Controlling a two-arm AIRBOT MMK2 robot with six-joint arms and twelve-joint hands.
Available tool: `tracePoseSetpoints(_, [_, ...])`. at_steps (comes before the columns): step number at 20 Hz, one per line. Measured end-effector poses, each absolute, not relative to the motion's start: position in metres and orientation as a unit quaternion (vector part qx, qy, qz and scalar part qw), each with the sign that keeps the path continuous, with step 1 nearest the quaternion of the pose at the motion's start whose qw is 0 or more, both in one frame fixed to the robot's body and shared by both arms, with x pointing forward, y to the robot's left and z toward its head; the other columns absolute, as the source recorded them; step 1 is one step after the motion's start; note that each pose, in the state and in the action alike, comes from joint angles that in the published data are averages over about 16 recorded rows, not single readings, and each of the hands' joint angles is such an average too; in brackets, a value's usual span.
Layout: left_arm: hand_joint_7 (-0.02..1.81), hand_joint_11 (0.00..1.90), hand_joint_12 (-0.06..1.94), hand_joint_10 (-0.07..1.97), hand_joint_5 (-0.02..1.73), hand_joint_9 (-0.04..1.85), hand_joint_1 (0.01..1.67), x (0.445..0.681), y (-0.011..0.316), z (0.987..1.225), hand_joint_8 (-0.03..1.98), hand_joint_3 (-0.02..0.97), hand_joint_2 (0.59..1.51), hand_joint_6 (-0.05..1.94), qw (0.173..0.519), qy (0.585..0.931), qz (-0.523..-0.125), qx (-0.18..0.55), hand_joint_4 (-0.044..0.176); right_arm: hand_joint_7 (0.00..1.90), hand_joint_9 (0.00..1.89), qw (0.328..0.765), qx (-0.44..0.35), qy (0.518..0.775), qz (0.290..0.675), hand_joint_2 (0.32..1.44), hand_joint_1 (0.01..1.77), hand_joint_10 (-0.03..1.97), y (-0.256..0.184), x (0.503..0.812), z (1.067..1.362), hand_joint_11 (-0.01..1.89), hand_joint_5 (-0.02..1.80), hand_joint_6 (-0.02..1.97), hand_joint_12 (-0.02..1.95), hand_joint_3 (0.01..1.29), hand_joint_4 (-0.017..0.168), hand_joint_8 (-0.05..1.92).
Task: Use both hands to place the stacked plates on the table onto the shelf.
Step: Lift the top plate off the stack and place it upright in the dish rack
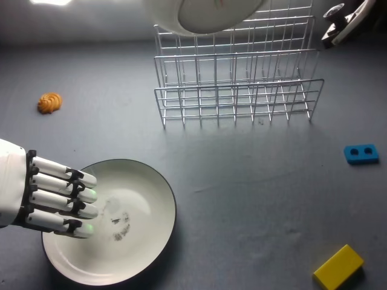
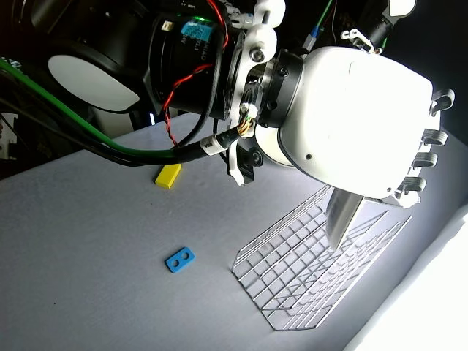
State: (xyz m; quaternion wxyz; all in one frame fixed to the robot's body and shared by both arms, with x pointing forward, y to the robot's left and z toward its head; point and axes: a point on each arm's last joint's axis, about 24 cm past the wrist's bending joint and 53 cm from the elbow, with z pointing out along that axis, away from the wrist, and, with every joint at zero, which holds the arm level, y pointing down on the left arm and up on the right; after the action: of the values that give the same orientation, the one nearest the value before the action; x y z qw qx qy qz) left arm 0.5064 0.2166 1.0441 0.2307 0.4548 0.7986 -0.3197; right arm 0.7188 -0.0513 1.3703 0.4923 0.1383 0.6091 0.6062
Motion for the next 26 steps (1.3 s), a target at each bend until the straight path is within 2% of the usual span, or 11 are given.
tracePoseSetpoints(11, [0.03,0.02,0.03,0.01,0.08,0.03,0.02,0.508,0.216,1.046,0.01,0.021,1.091,0.01,0.235,0.8,-0.321,0.449,0.004,1.0,0.98,0.487,0.164,0.628,0.584,1.06,1.25,1.09,-0.059,0.742,1.336,0.79,0.84,1.08,1.43,0.01,-0.008,1.09])
tracePoseSetpoints(20, [0.03,0.02,0.02,0.01,0.07,0.03,0.02,0.515,0.221,1.043,0.01,0.021,1.086,0.01,0.242,0.808,-0.306,0.442,0.004,1.01,0.97,0.48,0.195,0.643,0.565,1.06,1.23,1.05,-0.075,0.759,1.304,0.74,0.83,1.13,1.46,0.01,-0.009,1.03])
tracePoseSetpoints(23, [0.03,0.02,0.02,0.01,0.08,0.03,0.02,0.519,0.224,1.039,0.01,0.021,1.085,0.01,0.246,0.815,-0.296,0.433,0.004,1.01,0.96,0.478,0.201,0.647,0.559,1.07,1.23,1.0,-0.078,0.761,1.294,0.72,0.83,1.15,1.45,0.01,-0.009,0.99])
tracePoseSetpoints(26, [0.03,0.02,0.01,0.01,0.07,0.02,0.02,0.525,0.229,1.035,0.01,0.02,1.085,0.01,0.253,0.826,-0.282,0.417,0.004,1.0,0.94,0.476,0.205,0.652,0.553,1.08,1.22,0.85,-0.079,0.763,1.284,0.7,0.82,1.16,1.39,0.01,-0.009,0.85])
